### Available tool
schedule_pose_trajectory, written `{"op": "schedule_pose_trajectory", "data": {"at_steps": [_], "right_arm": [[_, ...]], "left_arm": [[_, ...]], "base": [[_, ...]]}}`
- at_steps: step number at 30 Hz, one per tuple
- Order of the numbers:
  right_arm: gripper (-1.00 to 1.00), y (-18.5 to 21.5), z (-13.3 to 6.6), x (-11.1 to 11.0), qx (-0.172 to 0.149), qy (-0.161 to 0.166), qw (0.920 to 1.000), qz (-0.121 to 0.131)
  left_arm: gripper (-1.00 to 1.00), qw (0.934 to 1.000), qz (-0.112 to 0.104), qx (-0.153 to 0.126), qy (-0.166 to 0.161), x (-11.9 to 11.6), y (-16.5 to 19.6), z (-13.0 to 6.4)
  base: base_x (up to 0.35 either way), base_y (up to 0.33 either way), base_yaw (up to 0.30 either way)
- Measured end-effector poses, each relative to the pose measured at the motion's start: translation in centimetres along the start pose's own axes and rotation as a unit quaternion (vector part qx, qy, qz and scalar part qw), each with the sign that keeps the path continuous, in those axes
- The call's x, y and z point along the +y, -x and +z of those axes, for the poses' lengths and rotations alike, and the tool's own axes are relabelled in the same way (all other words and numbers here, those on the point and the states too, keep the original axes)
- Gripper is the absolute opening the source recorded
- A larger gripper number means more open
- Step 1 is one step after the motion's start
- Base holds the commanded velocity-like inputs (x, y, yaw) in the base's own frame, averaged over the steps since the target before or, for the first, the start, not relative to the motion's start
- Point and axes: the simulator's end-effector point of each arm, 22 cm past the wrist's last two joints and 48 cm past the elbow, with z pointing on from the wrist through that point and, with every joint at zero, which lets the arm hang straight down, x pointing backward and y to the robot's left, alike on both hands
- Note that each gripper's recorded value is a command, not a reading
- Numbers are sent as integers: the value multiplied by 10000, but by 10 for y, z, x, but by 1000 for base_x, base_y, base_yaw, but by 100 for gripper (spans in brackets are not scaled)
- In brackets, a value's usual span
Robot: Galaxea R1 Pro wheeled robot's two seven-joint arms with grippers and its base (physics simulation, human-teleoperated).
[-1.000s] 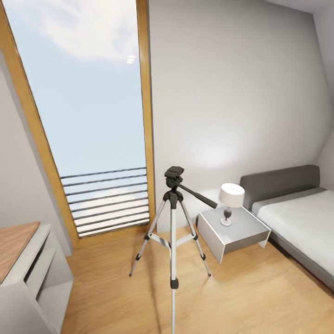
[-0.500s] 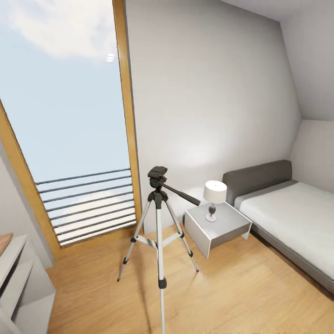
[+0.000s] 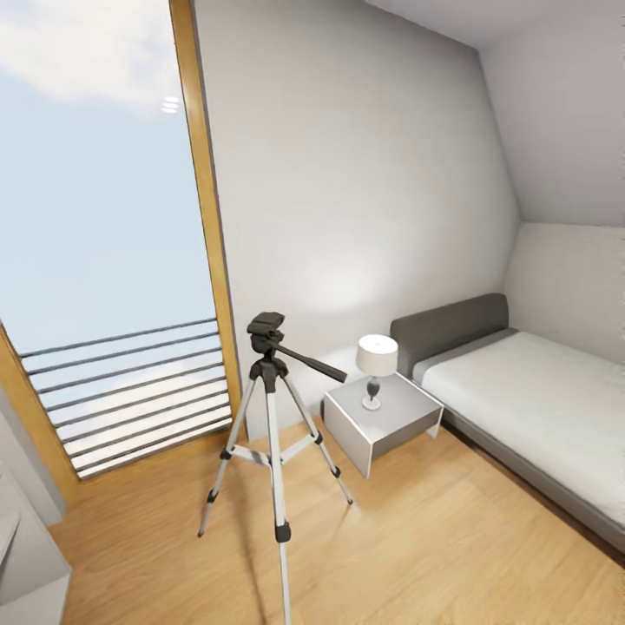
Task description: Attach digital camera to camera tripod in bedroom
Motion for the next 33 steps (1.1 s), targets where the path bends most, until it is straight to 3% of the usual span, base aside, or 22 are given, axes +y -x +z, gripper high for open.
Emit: {"op": "schedule_pose_trajectory", "data": {"at_steps": [17,33], "right_arm": [[100,0,0,0,5,3,10000,-5],[100,0,0,1,0,11,10000,0]], "left_arm": [[-100,10000,-2,-4,0,0,0,0],[-100,10000,-5,-16,14,3,2,0]], "base": [[16,2,-13],[270,138,0]]}}
